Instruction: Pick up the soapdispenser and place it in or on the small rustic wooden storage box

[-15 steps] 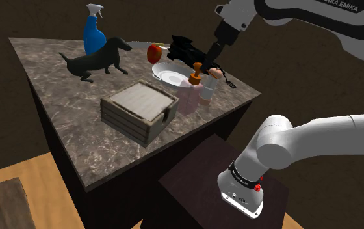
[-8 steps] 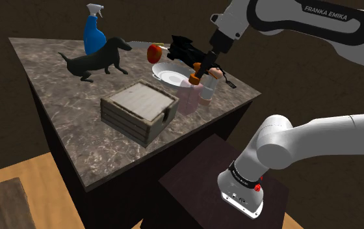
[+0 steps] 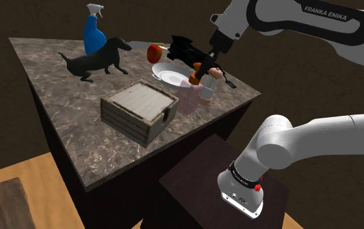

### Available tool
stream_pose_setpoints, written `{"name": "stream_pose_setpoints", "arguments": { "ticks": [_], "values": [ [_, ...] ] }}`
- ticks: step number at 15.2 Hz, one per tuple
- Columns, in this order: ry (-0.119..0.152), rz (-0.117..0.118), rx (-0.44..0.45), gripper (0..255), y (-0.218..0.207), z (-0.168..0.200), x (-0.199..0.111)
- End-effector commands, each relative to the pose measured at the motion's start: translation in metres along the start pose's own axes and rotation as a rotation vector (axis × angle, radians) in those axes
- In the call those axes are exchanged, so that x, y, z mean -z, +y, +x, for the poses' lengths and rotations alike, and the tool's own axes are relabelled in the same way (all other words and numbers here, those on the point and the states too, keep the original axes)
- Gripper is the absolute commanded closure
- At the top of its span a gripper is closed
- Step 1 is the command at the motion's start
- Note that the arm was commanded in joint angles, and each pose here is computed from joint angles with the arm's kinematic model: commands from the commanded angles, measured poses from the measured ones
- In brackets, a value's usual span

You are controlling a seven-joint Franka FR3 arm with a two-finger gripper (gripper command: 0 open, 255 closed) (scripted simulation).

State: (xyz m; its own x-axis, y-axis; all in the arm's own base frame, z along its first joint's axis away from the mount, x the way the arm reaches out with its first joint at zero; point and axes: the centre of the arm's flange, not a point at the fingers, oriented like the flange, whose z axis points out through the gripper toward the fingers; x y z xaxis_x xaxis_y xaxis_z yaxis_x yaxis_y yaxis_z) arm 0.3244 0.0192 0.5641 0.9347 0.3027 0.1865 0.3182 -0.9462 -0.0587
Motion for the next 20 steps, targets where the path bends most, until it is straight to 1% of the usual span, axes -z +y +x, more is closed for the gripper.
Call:
{"name": "stream_pose_setpoints", "arguments": {
  "ticks": [1, 7, 20],
  "values": [
    [-0.001, 0.0, 0.0, 255, 0.0, 0.0, 0.0],
    [0.0, 0.0, 0.0, 255, 0.0, 0.0, 0.0],
    [0.0, 0.0, 0.0, 255, -0.004, 0.013, 0.067]
  ]
}}
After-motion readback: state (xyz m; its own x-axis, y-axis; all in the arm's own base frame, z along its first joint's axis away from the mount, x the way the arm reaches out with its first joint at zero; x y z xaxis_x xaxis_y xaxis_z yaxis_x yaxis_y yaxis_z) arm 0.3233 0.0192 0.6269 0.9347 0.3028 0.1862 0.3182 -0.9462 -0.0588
